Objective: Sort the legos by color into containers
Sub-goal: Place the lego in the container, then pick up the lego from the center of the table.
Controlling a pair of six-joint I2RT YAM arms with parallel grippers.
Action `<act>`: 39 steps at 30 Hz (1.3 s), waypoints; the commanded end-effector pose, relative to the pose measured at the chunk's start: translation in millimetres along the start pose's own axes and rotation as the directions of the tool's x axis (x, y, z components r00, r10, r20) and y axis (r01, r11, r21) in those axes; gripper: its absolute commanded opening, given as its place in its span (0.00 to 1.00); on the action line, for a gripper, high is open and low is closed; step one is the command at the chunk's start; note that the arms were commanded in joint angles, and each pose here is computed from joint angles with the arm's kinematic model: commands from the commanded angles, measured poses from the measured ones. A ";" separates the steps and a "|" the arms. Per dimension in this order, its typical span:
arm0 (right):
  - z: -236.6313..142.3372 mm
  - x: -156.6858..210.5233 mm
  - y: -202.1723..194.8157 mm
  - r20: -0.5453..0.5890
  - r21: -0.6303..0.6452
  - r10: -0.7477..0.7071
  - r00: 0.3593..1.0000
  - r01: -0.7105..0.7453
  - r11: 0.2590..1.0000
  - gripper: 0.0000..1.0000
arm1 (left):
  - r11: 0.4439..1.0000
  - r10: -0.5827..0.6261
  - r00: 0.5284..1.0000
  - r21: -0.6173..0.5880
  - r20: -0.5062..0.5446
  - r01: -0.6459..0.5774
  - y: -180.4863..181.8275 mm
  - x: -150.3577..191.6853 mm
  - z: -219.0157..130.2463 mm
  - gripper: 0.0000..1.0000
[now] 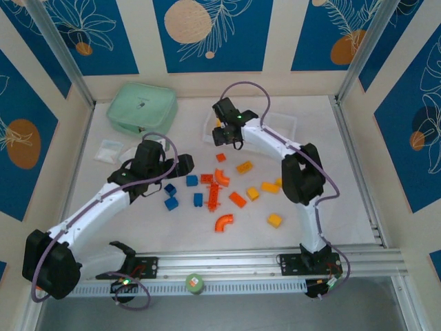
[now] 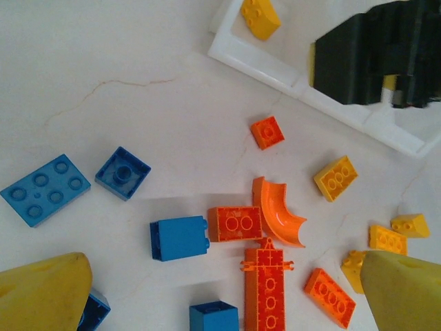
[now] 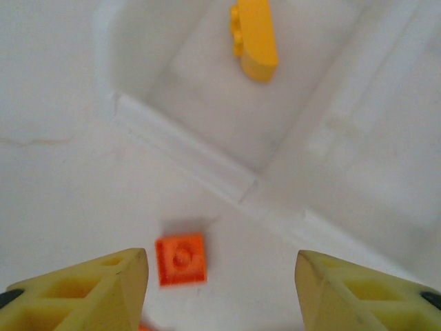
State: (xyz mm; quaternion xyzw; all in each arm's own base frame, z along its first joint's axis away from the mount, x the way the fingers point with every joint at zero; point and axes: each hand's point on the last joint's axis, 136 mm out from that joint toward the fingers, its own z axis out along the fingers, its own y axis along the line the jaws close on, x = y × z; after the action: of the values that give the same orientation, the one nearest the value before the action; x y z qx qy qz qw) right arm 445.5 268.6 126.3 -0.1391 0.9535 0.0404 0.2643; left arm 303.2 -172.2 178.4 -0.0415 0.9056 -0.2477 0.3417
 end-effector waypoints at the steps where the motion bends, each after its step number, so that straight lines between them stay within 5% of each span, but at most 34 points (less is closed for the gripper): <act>1: -31.4 5.3 7.3 0.032 -0.061 0.026 0.999 -0.024 0.998 0.61 | 0.999 0.013 1.000 0.051 -0.004 -0.013 -8.1 0.5 -11.1 0.99; 10: -47.8 70.3 -11.7 -0.056 -0.039 0.188 0.981 -0.190 0.981 0.75 | 0.995 0.026 0.998 0.103 -0.052 -0.021 -11.2 28.8 -15.5 0.99; 22: -11.3 133.7 -13.9 -0.141 -0.015 0.342 0.929 -0.347 0.938 0.83 | 0.986 0.009 0.998 0.168 -0.058 0.001 -27.4 57.1 -5.8 0.99; 39: 33.3 119.1 -42.8 -0.057 0.112 0.436 0.898 -0.428 0.897 0.88 | 0.986 0.040 0.997 0.167 -0.069 -0.028 -40.4 56.5 2.6 0.99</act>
State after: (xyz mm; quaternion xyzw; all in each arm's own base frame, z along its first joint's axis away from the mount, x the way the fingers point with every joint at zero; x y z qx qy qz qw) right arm 355.0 203.3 27.9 0.0661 0.9798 0.0471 0.1828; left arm 252.5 -216.3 146.9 0.0078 0.9023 -0.3105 0.2989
